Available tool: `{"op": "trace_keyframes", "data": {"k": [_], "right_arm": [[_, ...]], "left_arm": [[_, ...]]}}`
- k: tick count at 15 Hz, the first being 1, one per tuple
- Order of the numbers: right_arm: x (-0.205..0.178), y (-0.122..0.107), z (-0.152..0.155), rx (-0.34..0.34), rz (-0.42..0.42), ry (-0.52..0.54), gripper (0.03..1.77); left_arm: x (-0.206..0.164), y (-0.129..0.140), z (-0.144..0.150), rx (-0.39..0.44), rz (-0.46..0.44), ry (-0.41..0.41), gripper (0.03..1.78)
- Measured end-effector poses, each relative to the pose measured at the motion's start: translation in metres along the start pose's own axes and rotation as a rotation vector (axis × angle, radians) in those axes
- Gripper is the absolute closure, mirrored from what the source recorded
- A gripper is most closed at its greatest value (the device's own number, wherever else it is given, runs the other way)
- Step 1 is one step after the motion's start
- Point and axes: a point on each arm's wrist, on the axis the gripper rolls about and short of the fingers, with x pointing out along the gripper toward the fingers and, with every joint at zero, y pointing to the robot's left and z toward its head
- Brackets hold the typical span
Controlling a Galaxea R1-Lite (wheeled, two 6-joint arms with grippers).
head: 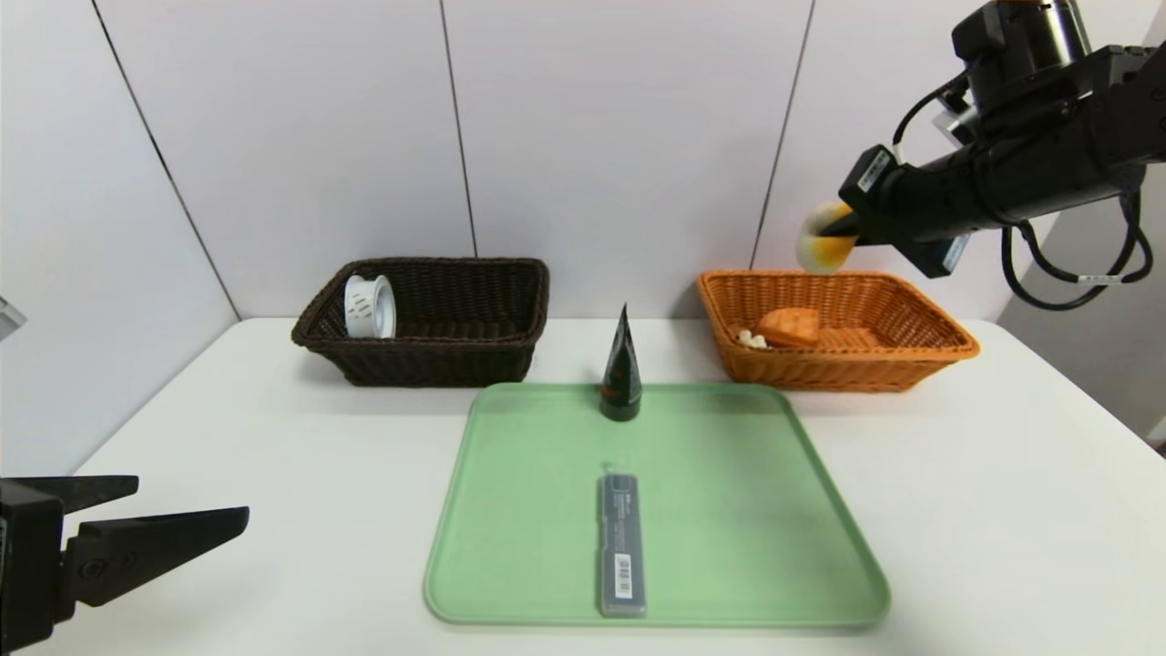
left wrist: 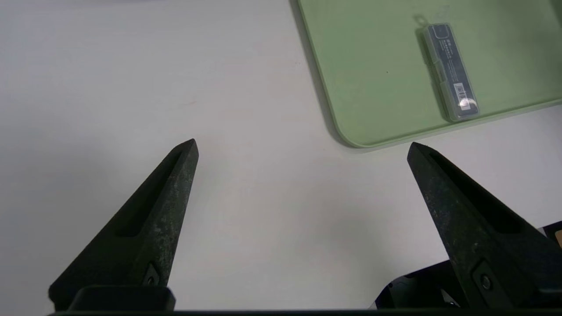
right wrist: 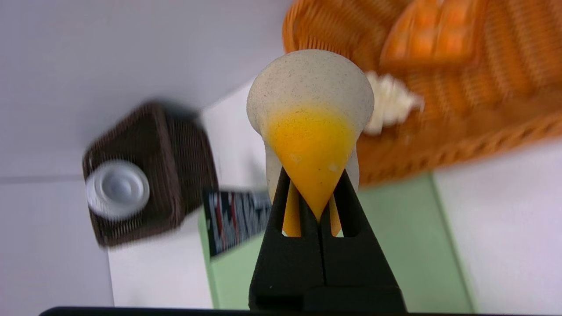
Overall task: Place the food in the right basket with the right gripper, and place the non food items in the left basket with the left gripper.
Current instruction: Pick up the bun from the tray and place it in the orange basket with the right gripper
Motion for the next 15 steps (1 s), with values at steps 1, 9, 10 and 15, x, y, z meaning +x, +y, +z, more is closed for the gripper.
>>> {"op": "trace_keyframes", "data": {"k": [1,9,10,15], "right_arm": [[0.013,-0.009,0.011,0.017,-0.006,-0.04,1.75],[0.112,-0.098,0.048,0.129,-0.157,-0.114,1.75],[0.118,-0.105,0.048,0.135,-0.173,-0.106,1.75],[0.127,-0.116,0.047,0.144,-0.203,-0.098,1.75]], "left_arm": [[0.001,0.0,0.001,0.0,0.001,0.001,0.12],[0.008,-0.002,0.009,0.008,-0.018,-0.071,0.12],[0.008,-0.002,0.009,0.007,-0.03,-0.069,0.12],[0.01,-0.003,0.01,0.007,-0.06,-0.054,0.12]]}}
